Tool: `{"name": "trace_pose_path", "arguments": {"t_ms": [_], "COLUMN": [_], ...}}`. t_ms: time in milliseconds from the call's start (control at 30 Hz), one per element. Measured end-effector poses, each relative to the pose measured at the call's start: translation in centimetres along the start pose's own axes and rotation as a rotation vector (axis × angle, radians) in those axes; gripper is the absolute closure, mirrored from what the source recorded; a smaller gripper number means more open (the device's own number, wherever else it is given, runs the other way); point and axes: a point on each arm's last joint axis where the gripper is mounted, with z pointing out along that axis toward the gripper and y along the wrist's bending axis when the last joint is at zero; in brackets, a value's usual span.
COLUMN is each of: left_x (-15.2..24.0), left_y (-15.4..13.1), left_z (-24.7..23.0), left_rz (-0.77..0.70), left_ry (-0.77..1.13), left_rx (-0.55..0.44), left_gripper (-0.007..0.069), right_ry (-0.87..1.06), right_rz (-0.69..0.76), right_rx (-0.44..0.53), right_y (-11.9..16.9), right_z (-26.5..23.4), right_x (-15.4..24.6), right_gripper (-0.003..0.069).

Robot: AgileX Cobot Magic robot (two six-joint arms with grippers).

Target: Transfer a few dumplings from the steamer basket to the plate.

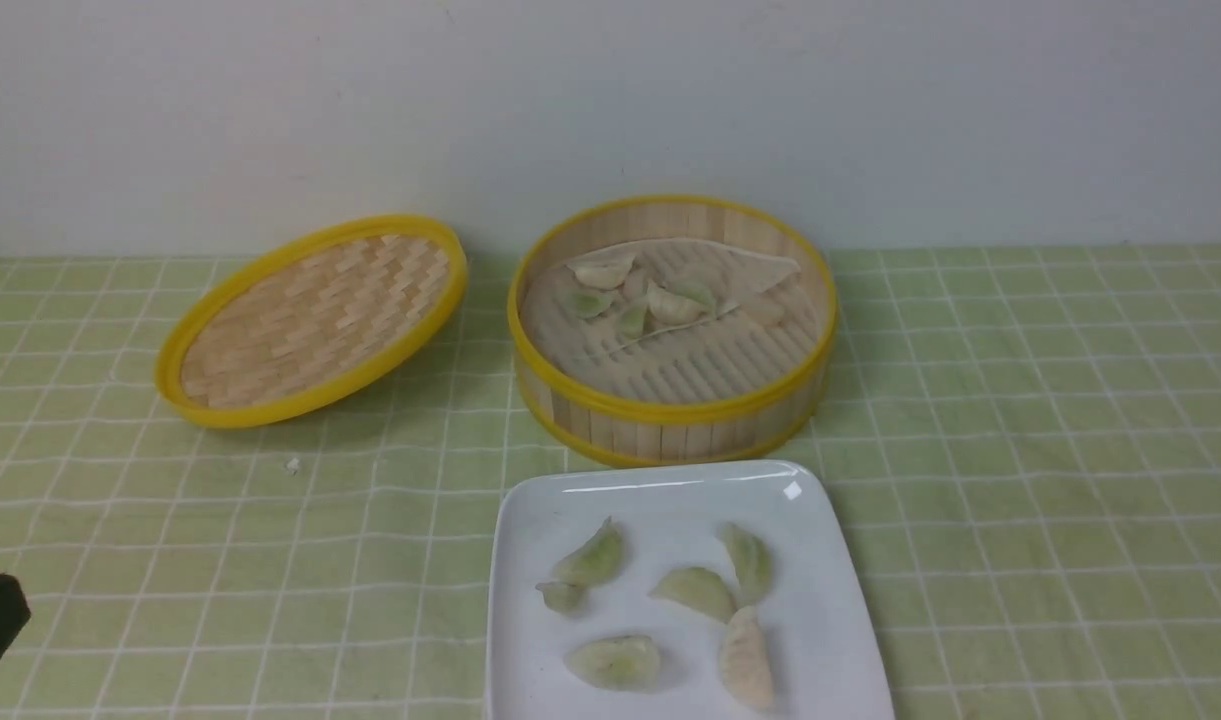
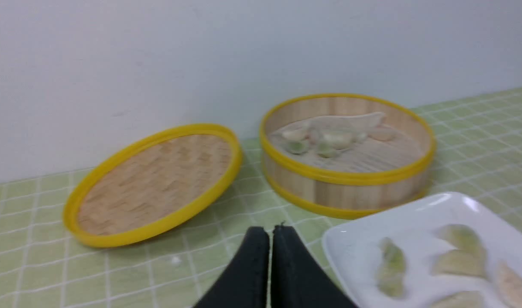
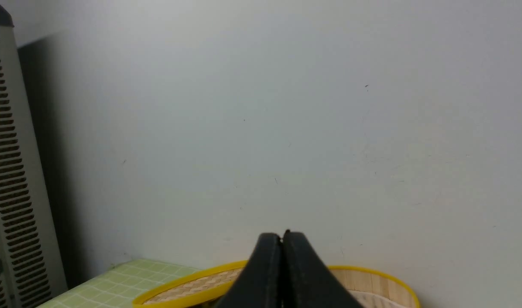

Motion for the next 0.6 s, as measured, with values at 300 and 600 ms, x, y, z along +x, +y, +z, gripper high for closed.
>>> {"name": "trace_pose_path", "arguments": {"t_ms": [300, 600], "left_x": [9.1, 9.7], "left_y": [1.4, 1.4], "left_z": [2.0, 2.0], "left_rz": [-0.028, -0.027], "left_ry": [0.121, 0.164], "left_rx": [-0.189, -0.188], "left_gripper": [0.0631, 0.0631], "right_ry": [0.000, 0.000], "right_rz": [0.000, 0.000], "right_rx": [0.000, 0.000], "right_y": [0.0, 0.0], "right_z": [0.0, 0.0], "right_x": [0.0, 0.0], "right_gripper": [0.0673, 0.0673]}}
